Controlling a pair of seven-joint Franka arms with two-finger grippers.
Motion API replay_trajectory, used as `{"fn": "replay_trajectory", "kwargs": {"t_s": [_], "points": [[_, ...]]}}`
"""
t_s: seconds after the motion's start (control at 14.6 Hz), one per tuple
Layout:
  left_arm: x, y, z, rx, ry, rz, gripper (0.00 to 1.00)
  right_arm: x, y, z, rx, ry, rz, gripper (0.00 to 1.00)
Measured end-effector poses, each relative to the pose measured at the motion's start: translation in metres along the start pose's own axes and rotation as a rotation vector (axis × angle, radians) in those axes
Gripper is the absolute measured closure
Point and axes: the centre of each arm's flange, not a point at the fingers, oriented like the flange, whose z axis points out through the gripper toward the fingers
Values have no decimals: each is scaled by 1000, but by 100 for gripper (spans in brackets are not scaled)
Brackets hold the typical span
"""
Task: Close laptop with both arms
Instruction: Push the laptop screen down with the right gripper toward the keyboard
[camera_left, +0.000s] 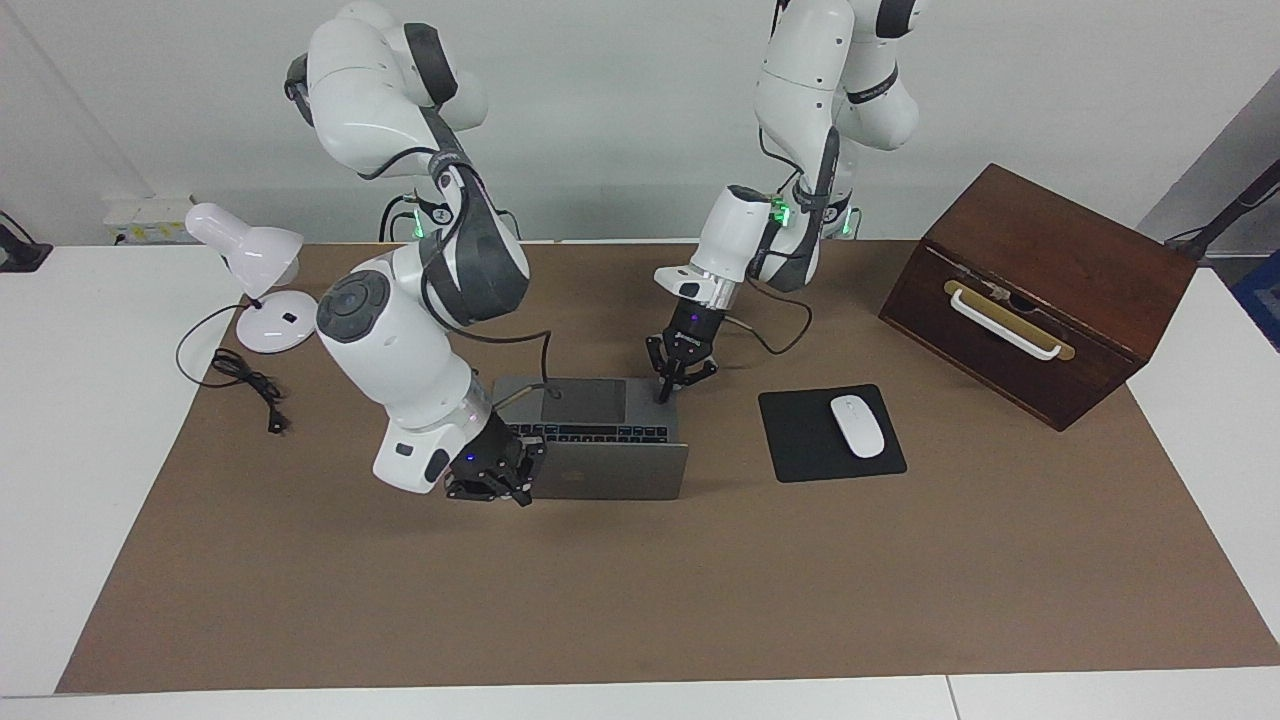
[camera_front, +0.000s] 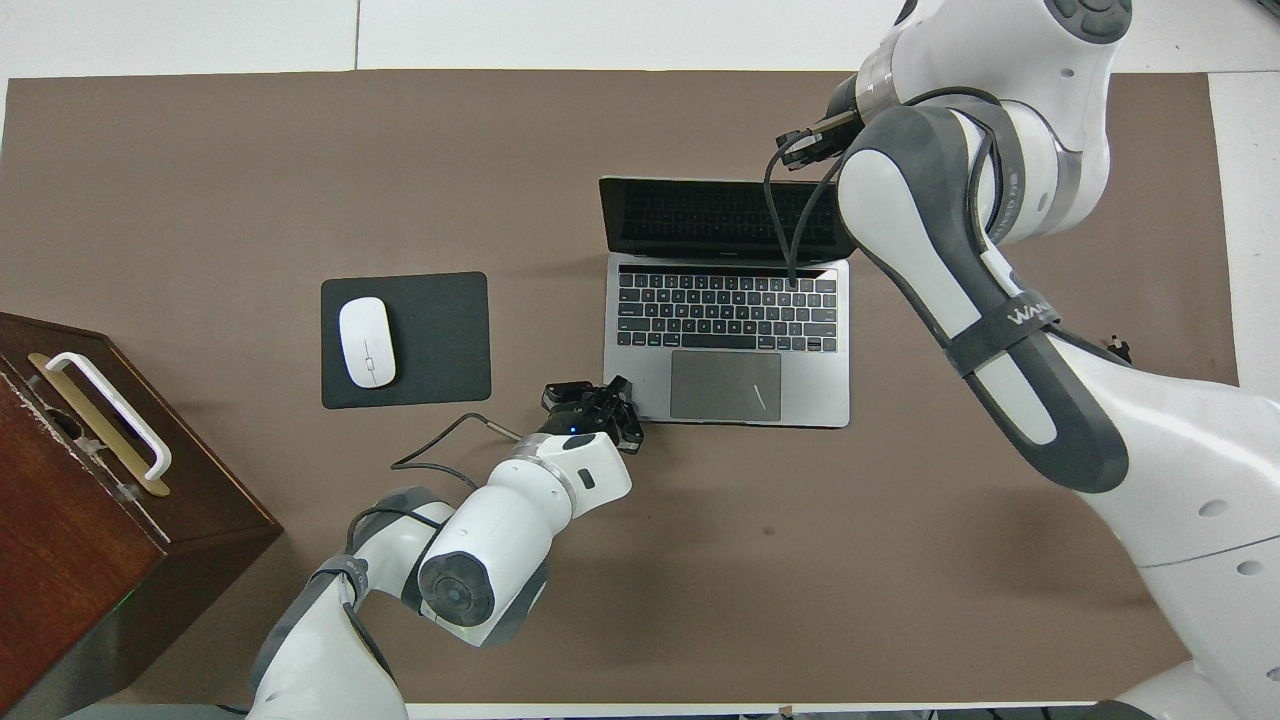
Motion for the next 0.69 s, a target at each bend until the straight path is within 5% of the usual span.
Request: {"fn": "replay_trajectory", "kwargs": {"t_s": [0.69], "points": [[-4,0,0,0,22,20,99,-18,-31,23,19,-75,76,99]]}}
